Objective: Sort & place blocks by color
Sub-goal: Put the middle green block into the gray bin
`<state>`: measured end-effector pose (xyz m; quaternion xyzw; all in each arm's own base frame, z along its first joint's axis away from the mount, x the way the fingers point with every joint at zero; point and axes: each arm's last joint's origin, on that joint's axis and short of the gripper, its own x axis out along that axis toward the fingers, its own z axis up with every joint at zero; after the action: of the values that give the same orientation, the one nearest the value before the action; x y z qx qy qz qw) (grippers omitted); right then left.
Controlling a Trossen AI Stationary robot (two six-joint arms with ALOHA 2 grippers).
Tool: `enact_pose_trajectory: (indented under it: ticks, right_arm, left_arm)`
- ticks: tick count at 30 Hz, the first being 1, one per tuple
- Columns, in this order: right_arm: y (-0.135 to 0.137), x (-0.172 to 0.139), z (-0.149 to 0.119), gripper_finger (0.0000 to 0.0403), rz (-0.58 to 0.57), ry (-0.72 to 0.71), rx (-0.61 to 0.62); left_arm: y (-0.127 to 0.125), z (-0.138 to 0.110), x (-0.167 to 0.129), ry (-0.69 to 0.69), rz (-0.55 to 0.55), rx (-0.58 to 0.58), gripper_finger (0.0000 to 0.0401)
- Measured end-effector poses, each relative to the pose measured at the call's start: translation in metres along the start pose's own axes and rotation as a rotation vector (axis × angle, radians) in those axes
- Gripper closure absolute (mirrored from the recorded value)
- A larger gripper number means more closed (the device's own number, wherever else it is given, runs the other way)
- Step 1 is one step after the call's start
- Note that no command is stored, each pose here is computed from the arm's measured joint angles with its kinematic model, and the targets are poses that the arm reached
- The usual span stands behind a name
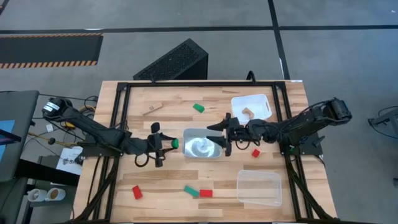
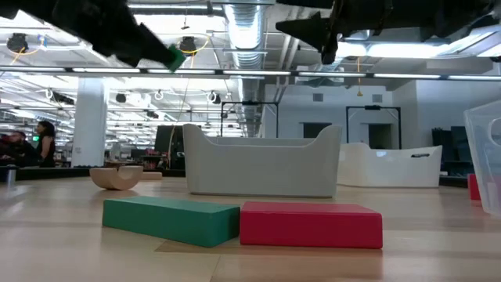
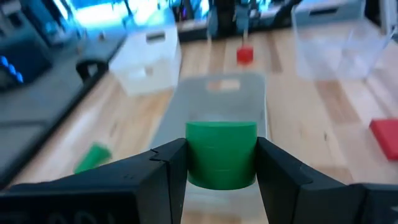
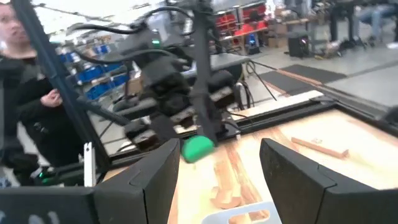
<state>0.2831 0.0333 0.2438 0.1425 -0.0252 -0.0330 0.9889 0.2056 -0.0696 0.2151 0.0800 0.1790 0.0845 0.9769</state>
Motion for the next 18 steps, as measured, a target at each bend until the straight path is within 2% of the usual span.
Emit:
enact_pose_trajectory:
  ticks: [8,18]
  right_arm:
    - [-0.017,0.012,-0.020,0.0158,-0.069,0.070,0.091]
    - [-0.019,0.016,-0.027,0.0158,-0.072,0.075,0.097]
  left_arm:
    - [0.000,0.018,-0.001,-0.165,0.003,0.051,0.0278]
    - [0.001,0.029,-0.004,-0.270,0.011,0.087,0.0278]
